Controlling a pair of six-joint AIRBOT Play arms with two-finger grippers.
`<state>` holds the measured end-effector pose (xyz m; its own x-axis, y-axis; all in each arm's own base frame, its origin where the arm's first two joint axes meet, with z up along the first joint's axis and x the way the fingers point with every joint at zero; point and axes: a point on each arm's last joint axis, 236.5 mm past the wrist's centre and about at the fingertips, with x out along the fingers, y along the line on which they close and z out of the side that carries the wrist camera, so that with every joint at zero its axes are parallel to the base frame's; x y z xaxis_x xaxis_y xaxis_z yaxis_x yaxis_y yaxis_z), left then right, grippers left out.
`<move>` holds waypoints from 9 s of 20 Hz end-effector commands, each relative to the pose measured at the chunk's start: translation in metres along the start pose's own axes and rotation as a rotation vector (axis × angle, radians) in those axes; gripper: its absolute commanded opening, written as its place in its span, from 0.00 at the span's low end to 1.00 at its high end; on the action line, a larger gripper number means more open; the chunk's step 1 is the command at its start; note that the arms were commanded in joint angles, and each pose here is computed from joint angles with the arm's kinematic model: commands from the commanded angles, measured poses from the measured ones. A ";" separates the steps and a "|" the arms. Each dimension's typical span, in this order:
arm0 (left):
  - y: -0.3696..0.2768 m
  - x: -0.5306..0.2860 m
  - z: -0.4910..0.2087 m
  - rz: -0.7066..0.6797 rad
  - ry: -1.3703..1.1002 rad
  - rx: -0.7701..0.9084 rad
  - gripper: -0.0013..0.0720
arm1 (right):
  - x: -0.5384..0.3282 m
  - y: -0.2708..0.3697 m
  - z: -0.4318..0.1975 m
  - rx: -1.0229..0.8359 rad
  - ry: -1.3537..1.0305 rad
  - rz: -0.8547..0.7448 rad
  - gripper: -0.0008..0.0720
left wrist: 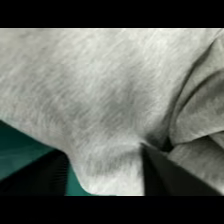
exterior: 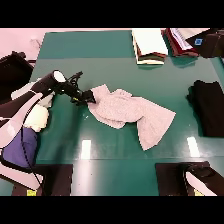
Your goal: Fold the shirts.
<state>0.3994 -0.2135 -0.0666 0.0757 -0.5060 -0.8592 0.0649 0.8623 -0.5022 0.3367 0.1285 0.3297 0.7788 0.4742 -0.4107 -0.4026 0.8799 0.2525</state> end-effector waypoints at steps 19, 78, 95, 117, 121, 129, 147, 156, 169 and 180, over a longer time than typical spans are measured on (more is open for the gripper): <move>-0.029 -0.112 0.084 -0.011 -0.288 0.130 0.05 | 0.048 -0.184 -0.371 0.781 0.678 -0.257 0.61; 0.044 -0.197 0.080 0.168 -0.158 0.127 0.74 | 0.122 -0.201 -0.177 0.327 0.678 -0.205 0.48; 0.088 -0.074 -0.105 0.233 -0.225 0.075 0.74 | 0.073 -0.167 -0.201 0.327 0.543 -0.257 0.47; 0.072 -0.092 -0.091 0.230 -0.172 0.106 0.05 | 0.019 -0.185 -0.275 0.523 0.738 -0.304 0.47; 0.056 -0.105 -0.074 0.199 -0.225 0.114 0.05 | -0.025 -0.172 -0.383 0.800 0.899 -0.311 0.74; 0.051 -0.104 -0.075 0.174 -0.224 0.102 0.05 | -0.031 -0.111 -0.450 0.829 1.098 -0.208 0.63; -0.038 -0.226 -0.022 0.101 -0.470 0.264 0.05 | 0.020 -0.085 -0.292 0.300 0.722 -0.154 0.03; -0.223 -0.582 -0.104 0.009 -1.341 0.642 0.05 | -0.115 -0.025 0.039 -0.107 -0.117 -0.266 0.03; -0.137 -0.441 -0.023 0.123 -0.945 0.430 0.05 | -0.082 -0.091 0.021 -0.061 0.123 -0.428 0.03; 0.047 -0.147 0.106 0.044 -0.451 -0.036 0.05 | 0.133 -0.250 -0.198 0.229 0.795 -0.400 0.03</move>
<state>0.4723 -0.1013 0.0971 0.5369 -0.3603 -0.7629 0.0759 0.9212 -0.3817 0.4239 -0.0113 0.1004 0.3234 0.0770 -0.9431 -0.0388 0.9969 0.0681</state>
